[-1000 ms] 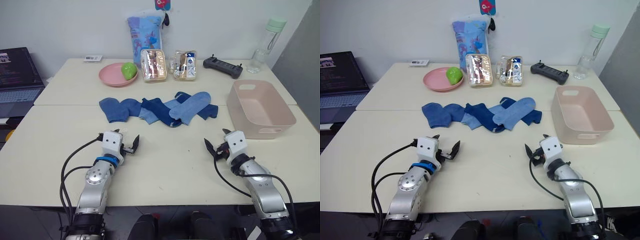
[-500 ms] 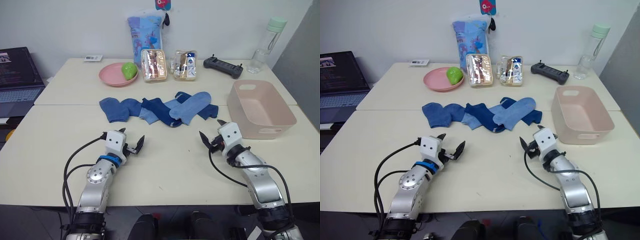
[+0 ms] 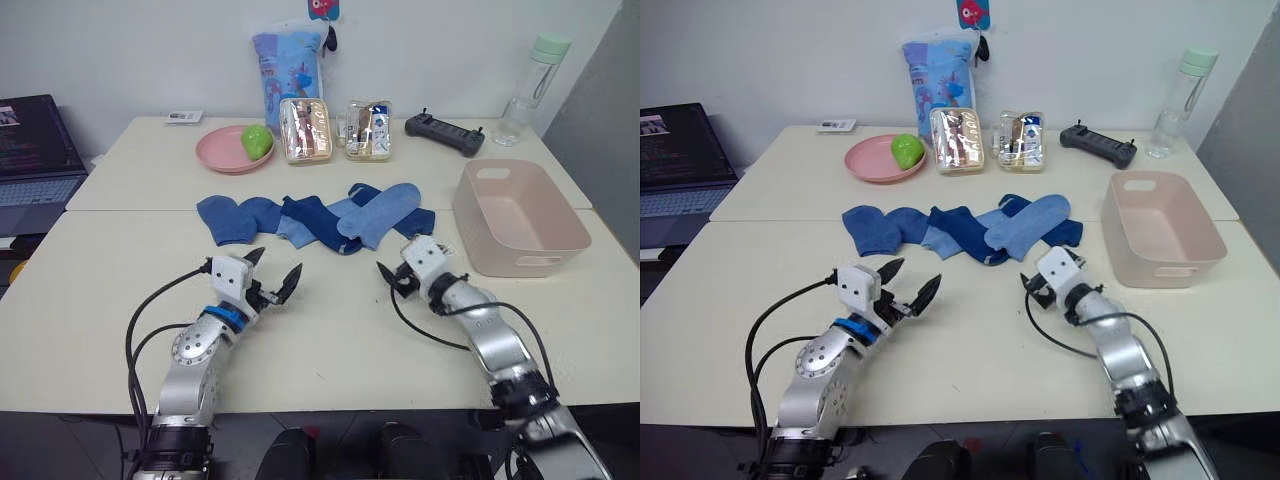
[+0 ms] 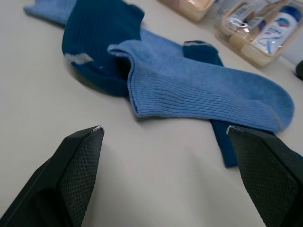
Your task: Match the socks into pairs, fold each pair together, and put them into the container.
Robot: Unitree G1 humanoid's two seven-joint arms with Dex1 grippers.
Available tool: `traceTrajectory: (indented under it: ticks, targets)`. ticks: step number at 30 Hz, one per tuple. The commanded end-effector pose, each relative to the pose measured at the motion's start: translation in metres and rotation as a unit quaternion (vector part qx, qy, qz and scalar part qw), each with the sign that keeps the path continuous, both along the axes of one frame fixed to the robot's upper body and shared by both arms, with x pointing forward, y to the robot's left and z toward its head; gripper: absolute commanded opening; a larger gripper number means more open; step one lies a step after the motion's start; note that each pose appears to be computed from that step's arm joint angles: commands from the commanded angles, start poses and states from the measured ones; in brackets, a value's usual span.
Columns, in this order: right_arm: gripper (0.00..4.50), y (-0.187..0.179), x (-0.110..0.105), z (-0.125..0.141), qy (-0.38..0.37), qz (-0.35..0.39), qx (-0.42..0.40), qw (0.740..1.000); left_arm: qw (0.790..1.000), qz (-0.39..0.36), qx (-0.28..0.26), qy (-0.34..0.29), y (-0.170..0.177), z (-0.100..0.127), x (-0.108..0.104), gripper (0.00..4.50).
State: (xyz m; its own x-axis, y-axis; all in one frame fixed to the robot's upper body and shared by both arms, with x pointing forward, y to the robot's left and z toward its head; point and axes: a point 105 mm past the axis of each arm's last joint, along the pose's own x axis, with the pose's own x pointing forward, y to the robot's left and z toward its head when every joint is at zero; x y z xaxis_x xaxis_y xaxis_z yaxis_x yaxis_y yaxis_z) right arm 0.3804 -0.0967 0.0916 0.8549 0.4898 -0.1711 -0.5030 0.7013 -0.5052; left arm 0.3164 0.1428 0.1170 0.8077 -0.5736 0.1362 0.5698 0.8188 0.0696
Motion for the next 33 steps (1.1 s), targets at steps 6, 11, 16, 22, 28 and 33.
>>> traceTrajectory:
  ticks: [6,11,16,22,28,33]
  targets:
    - [4.31,0.012,0.032,0.013,-0.035,0.003,-0.02,0.999,0.999,-0.036,0.006,-0.026,-0.015,0.019,-0.004,4.5]
    - [2.84,0.013,0.033,0.014,-0.035,0.017,-0.002,0.999,0.999,-0.03,0.007,-0.018,-0.014,0.01,-0.01,4.5]
    - [1.11,0.017,0.03,0.014,-0.034,0.04,0.003,0.999,0.999,-0.032,0.007,-0.018,-0.017,0.01,-0.011,4.5]
    - [0.03,0.013,0.027,0.014,-0.036,0.046,0.003,0.998,0.999,-0.033,0.011,-0.018,-0.015,0.008,-0.009,4.5]
    - [0.03,0.016,0.014,0.017,-0.04,0.075,0.023,0.996,0.999,-0.042,0.015,-0.015,-0.019,0.005,-0.009,4.5]
    - [0.03,0.008,-0.029,0.019,-0.028,0.14,0.006,0.99,0.996,-0.082,0.029,-0.001,-0.022,0.002,-0.016,4.5]
